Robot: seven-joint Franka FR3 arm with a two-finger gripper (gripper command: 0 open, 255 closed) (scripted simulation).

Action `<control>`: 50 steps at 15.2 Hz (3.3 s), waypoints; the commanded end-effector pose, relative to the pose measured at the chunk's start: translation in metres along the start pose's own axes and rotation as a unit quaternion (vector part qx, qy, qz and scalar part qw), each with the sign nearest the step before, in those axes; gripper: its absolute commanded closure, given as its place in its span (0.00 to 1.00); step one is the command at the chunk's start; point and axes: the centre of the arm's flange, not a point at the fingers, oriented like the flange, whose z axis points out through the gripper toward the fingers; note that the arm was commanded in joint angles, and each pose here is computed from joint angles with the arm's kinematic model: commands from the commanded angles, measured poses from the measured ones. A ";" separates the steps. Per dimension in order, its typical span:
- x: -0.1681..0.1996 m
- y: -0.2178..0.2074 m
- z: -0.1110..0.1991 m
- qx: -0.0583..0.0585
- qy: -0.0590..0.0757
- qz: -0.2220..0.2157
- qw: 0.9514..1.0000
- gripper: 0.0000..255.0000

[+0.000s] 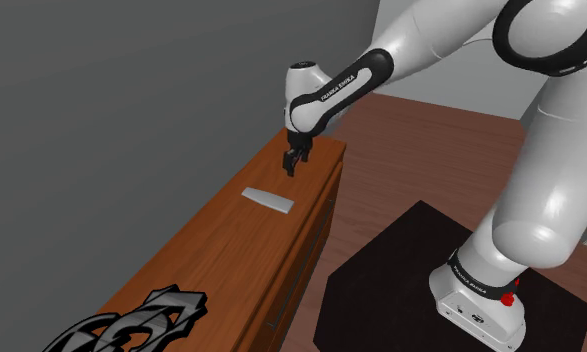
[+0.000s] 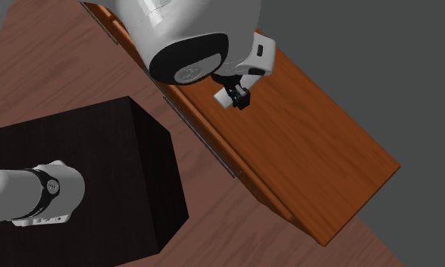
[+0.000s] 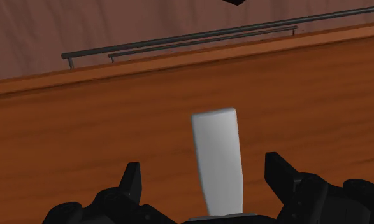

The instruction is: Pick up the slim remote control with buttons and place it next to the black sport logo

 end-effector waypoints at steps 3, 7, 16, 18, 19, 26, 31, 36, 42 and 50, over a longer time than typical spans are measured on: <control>0.034 -0.014 0.039 0.000 -0.002 -0.016 1.000 0.00; 0.068 -0.028 0.078 0.000 -0.004 -0.032 0.999 0.00; 0.110 -0.048 0.145 0.000 -0.006 -0.052 0.999 0.00; 0.110 -0.048 0.156 0.000 -0.006 -0.052 0.999 0.00; 0.110 -0.048 0.161 0.000 -0.006 -0.052 0.999 0.00; 0.110 -0.048 0.170 0.000 -0.006 -0.052 0.999 0.00; 0.110 -0.048 0.169 0.000 -0.006 -0.052 0.999 1.00; 0.110 -0.048 0.169 0.000 -0.006 -0.052 0.999 1.00; 0.110 -0.048 0.148 0.000 -0.006 -0.052 0.999 1.00; 0.110 -0.048 0.106 0.000 -0.006 -0.052 0.999 1.00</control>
